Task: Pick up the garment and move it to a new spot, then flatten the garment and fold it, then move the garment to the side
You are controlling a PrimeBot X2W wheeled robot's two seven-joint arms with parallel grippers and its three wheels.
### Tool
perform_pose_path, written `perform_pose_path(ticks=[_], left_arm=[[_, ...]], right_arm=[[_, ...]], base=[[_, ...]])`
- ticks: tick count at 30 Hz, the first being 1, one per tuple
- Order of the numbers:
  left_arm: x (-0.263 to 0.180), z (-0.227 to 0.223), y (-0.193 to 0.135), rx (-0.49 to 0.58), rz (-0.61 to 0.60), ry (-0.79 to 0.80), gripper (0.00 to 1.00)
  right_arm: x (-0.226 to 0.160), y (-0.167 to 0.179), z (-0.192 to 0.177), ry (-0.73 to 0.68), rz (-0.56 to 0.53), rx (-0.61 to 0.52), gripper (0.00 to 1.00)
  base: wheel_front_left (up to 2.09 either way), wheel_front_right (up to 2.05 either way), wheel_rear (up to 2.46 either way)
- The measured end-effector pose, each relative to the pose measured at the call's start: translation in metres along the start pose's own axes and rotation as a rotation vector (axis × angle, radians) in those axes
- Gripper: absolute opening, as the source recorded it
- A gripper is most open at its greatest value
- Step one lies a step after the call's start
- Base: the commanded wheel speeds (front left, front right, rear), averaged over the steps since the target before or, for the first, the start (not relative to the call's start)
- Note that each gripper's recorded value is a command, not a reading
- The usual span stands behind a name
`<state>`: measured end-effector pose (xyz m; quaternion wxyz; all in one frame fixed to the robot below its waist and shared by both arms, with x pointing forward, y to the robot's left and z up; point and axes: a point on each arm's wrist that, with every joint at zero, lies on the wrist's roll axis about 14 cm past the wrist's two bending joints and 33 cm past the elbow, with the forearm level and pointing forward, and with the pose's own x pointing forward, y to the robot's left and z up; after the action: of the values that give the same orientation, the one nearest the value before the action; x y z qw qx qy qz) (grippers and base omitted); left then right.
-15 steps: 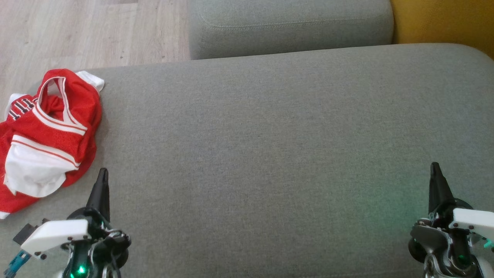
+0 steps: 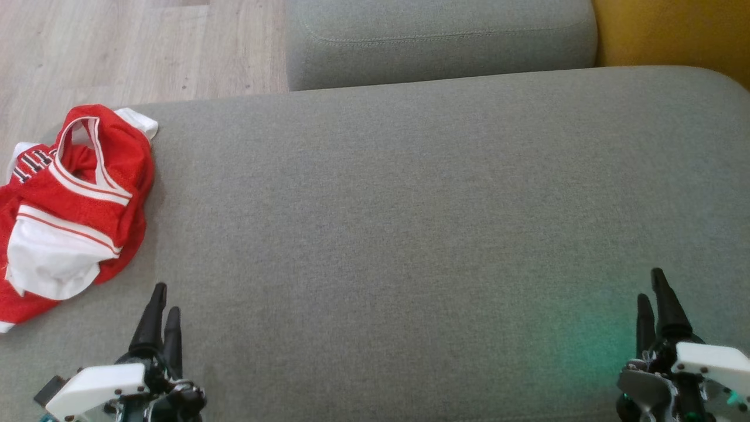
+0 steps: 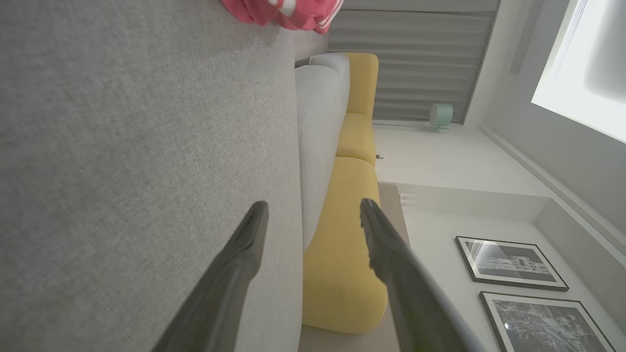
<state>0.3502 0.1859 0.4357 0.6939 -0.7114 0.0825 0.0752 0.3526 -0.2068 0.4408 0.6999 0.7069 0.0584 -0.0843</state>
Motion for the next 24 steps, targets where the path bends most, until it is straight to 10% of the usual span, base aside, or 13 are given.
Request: perform_pose_path(ticks=[24], left_arm=[[0.002,-0.004,-0.008,0.218,-0.009,-0.016,1.0]], right_arm=[[0.003,0.012,-0.018,0.036,0.032,-0.322,1.0]], base=[[0.0,0.0,0.0]])
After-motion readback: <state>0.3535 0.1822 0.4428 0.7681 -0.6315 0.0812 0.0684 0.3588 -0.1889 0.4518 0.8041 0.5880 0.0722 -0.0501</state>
